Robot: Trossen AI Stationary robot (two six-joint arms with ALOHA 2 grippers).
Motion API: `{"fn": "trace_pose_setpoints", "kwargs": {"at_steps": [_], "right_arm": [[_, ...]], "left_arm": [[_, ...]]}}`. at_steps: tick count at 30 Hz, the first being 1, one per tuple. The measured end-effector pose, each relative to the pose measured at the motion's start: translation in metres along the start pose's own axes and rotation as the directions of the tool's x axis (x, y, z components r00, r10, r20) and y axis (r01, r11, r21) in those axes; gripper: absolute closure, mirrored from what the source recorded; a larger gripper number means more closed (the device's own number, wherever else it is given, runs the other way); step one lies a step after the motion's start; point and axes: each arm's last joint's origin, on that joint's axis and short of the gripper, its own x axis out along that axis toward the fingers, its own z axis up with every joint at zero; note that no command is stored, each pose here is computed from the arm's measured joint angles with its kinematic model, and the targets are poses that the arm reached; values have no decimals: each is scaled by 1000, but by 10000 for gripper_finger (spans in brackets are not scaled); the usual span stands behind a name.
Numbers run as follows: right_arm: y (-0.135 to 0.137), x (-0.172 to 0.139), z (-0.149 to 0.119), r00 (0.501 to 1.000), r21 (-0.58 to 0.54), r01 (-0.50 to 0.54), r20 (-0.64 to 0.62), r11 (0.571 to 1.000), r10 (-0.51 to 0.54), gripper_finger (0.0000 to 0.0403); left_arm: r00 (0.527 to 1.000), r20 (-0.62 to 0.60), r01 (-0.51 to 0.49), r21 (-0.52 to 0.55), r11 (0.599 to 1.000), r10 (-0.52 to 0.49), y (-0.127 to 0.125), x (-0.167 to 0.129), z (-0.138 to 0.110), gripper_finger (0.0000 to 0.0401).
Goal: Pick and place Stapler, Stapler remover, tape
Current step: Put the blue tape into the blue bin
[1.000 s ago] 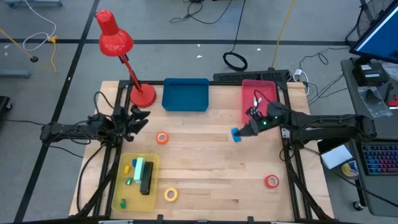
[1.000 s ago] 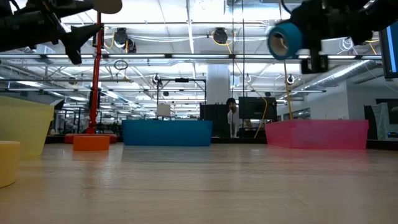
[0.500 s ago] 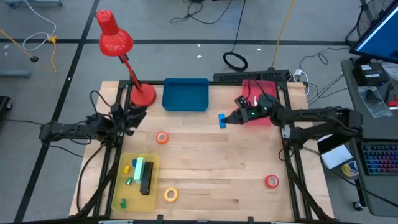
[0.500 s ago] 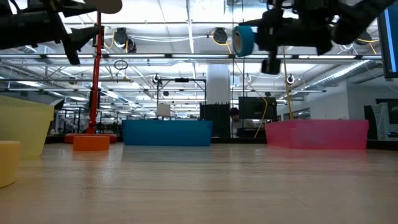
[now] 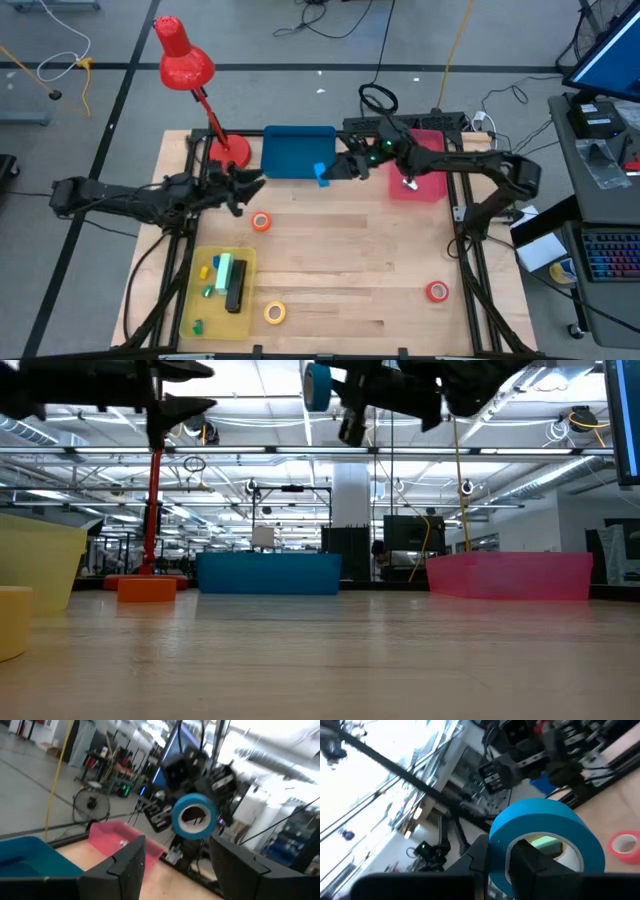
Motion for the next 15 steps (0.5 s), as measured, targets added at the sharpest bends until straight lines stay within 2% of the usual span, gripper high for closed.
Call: {"fn": "trace_pose_setpoints", "kwargs": {"at_steps": [8,15], "right_arm": [[-10,18,14,995,-5,-60,-76,998,59,369],[-13,15,18,999,30,-31,-37,999,33,369]], "left_arm": [[996,-81,-30,86,996,37,-15,48,0,185],[982,-170,-38,236,971,80,-23,85,-9,185]]}}
